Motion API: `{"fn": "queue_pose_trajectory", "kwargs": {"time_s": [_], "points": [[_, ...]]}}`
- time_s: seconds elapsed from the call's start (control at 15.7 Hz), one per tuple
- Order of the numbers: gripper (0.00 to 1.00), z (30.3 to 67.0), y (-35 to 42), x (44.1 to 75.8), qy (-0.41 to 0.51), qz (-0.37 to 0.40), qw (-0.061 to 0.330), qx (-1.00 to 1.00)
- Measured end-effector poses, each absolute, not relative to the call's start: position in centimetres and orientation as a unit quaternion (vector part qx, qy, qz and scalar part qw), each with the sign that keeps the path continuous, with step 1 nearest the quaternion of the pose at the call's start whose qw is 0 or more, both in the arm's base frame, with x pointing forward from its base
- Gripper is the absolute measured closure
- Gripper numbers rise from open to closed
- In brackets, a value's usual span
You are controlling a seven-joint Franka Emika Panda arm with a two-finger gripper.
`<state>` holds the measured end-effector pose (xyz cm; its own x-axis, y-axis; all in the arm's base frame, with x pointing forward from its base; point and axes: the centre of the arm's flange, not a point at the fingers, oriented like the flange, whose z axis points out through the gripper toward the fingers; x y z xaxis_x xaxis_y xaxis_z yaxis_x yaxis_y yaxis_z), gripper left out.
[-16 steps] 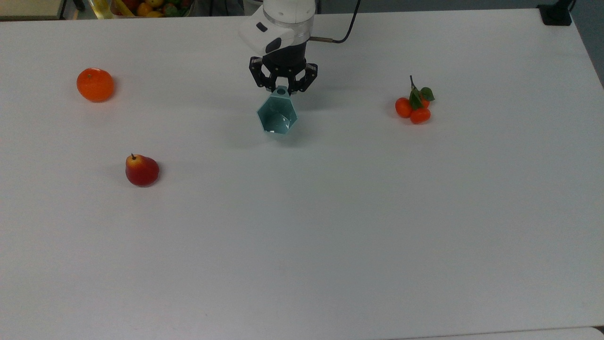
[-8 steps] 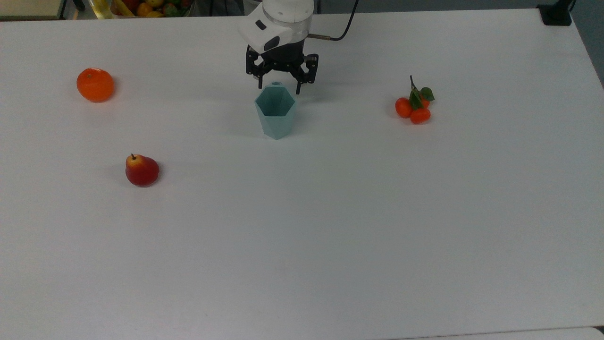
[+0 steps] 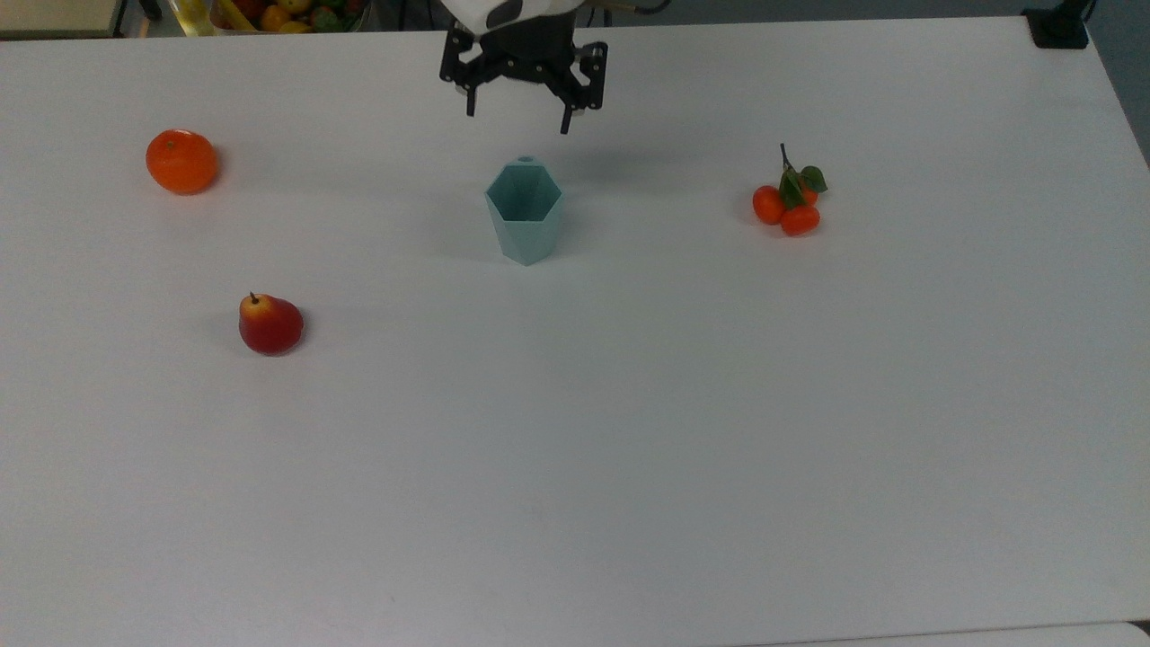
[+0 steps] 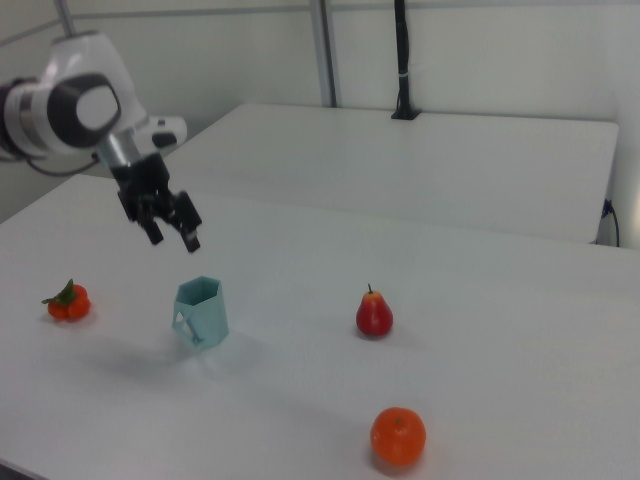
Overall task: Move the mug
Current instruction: 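Open the gripper and lift it away from the mug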
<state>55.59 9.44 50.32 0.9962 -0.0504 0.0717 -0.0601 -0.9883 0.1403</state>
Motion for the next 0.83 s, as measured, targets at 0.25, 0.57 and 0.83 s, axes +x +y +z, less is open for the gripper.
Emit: {"fn": "queue_pose_trajectory", "kwargs": {"time_s": [0.25, 0.57, 0.83], "points": [[0.00, 56.0, 8.3, 56.7, -0.030, 0.047, 0.071, 0.996], [0.00, 59.0, 7.2, 56.3, 0.000, 0.018, 0.049, 0.999], [0.00, 61.2, 4.6, 55.8, -0.017, 0.006, 0.034, 0.999]]}}
